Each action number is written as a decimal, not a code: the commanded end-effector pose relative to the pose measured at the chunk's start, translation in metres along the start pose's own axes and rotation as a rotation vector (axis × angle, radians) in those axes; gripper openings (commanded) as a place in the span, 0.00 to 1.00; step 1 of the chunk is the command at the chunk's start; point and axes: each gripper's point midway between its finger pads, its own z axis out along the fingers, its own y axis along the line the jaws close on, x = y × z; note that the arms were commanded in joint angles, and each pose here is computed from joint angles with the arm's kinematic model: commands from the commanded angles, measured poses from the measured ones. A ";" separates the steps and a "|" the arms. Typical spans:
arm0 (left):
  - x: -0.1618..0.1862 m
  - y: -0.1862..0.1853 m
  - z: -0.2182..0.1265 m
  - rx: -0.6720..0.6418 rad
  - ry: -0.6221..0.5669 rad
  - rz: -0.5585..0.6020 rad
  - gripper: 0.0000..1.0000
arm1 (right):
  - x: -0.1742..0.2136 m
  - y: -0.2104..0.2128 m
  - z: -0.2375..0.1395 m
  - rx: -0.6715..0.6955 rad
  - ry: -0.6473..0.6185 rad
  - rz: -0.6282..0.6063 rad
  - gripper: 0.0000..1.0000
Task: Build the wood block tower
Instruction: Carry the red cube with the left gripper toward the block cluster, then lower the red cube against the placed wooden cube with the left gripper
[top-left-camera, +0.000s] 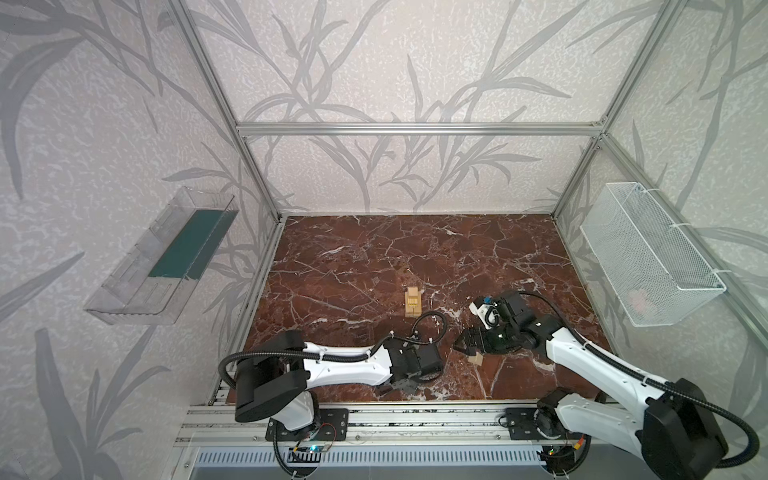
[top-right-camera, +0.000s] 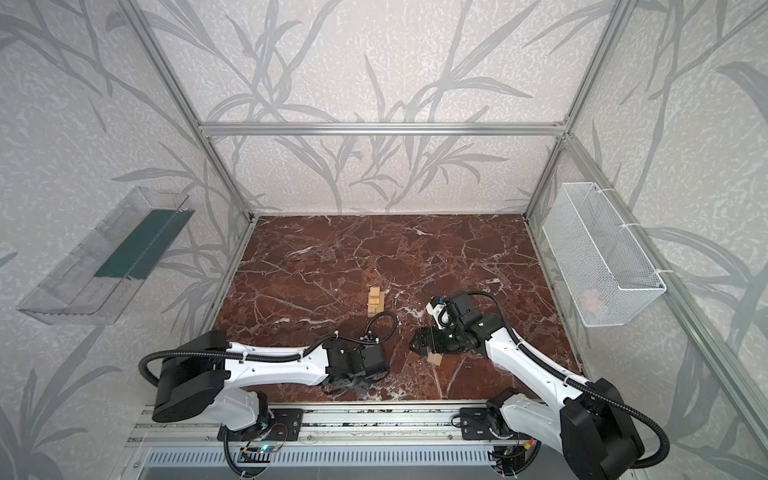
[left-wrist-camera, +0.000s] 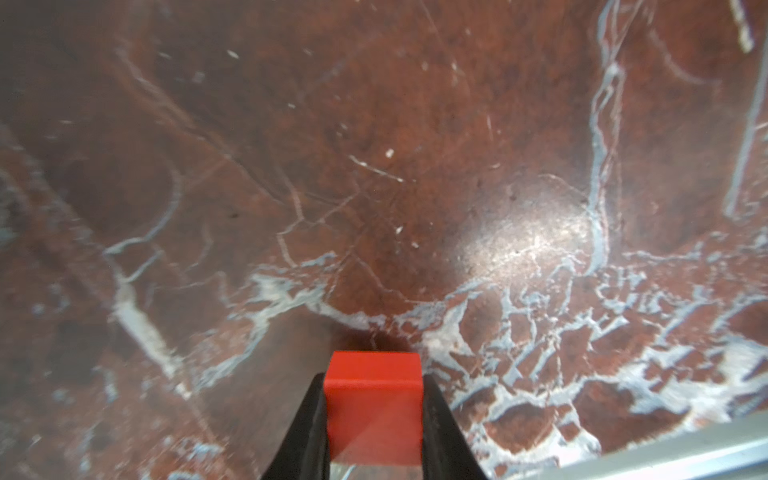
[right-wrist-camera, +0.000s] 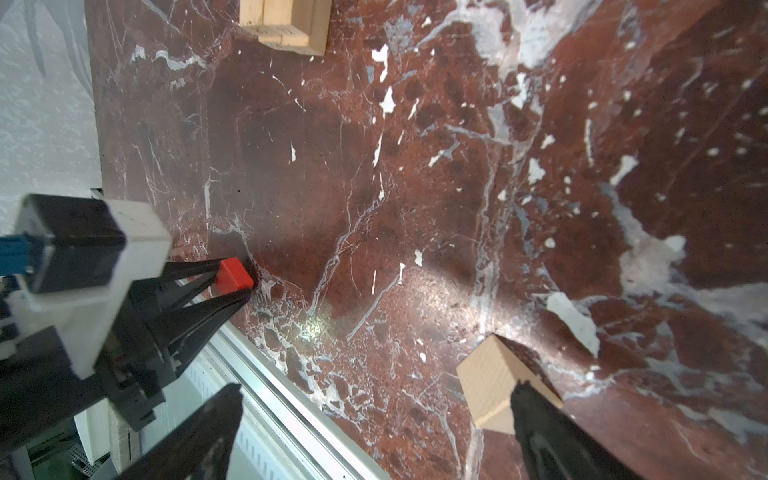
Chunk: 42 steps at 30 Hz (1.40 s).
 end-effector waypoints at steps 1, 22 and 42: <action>-0.024 0.008 -0.032 0.011 -0.079 -0.076 0.22 | -0.007 0.007 -0.011 0.012 -0.003 -0.033 0.99; -0.159 0.055 -0.096 0.045 -0.105 -0.372 0.12 | -0.062 0.041 -0.020 -0.028 -0.095 -0.059 0.99; -0.232 0.061 -0.041 -0.127 -0.011 -0.349 0.11 | -0.086 0.017 -0.014 -0.020 -0.115 0.047 0.99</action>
